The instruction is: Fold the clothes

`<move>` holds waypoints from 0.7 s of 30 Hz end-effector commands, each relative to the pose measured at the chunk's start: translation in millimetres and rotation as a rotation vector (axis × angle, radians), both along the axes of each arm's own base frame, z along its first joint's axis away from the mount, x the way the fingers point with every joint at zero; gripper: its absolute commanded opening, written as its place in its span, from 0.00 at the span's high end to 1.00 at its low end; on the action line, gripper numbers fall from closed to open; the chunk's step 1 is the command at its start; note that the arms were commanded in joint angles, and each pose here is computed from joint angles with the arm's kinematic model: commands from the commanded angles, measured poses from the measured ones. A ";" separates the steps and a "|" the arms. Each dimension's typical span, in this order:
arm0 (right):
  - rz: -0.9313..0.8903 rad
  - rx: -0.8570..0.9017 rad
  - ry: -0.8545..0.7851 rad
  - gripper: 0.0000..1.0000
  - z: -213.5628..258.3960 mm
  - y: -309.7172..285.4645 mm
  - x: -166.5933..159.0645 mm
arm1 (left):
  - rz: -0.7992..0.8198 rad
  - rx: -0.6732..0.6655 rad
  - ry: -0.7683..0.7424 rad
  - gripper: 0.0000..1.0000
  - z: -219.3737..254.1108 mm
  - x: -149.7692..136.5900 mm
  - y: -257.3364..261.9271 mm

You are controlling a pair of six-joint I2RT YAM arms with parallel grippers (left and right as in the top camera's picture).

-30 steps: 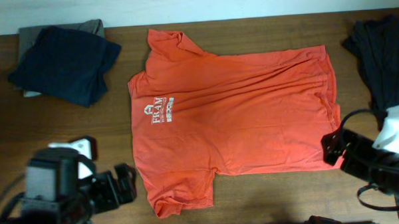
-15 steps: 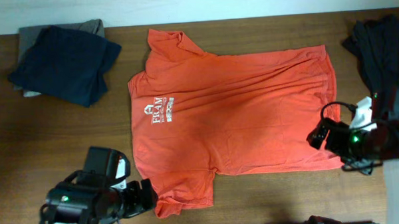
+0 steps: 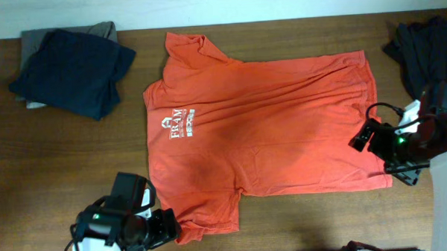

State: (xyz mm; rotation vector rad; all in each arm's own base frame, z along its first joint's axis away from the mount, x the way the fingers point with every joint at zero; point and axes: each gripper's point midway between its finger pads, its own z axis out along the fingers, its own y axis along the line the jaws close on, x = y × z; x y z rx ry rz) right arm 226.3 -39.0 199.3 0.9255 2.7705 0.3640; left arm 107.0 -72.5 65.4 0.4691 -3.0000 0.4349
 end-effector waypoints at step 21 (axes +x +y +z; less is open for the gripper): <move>-0.101 -0.034 0.000 0.01 -0.9 -27.4 -4.2 | -0.065 0.153 0.171 0.16 -66.3 21.7 -7.1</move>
